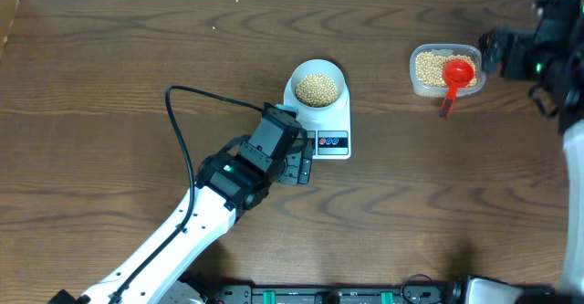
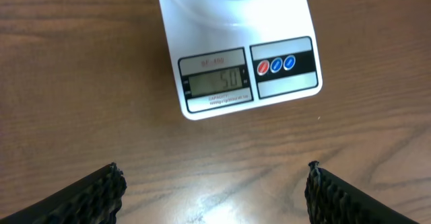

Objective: Scoop item into bowl and weigh 50g on scale

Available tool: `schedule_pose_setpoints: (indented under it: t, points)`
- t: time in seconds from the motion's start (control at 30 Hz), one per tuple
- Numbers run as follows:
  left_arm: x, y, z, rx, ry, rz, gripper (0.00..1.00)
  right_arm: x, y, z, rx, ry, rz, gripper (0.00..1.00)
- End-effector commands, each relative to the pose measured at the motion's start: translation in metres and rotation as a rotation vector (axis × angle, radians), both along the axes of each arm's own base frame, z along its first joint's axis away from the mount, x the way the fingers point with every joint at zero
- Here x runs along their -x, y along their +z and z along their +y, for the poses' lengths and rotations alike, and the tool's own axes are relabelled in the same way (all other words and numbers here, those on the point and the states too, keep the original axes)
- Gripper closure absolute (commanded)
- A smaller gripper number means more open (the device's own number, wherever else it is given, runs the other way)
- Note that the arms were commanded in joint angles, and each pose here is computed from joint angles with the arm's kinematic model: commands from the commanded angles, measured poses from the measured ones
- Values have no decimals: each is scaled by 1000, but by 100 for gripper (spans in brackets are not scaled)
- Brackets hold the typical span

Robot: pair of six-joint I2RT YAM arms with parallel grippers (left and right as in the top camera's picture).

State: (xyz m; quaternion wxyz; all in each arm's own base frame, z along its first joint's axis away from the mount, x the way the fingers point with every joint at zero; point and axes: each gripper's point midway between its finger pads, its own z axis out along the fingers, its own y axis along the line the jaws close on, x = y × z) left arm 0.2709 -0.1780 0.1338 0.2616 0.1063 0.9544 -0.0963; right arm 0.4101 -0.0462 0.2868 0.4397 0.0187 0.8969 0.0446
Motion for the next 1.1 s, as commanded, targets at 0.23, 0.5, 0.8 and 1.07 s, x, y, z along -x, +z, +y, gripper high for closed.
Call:
schedule_pose_setpoints:
  t: [0.23, 0.5, 0.8, 1.07]
  points:
    - [-2, 0, 2, -9, 2, -7, 12, 87, -21, 13, 221, 46, -323, 1]
    - [-2, 0, 2, -9, 2, -7, 12, 146, -62, 26, 252, 37, -443, 1]
    - [-2, 0, 2, -9, 2, -7, 12, 163, -107, 47, 243, 105, -509, 1]
    - [-2, 0, 2, -9, 2, -7, 12, 165, -148, 59, 232, 151, -489, 1]
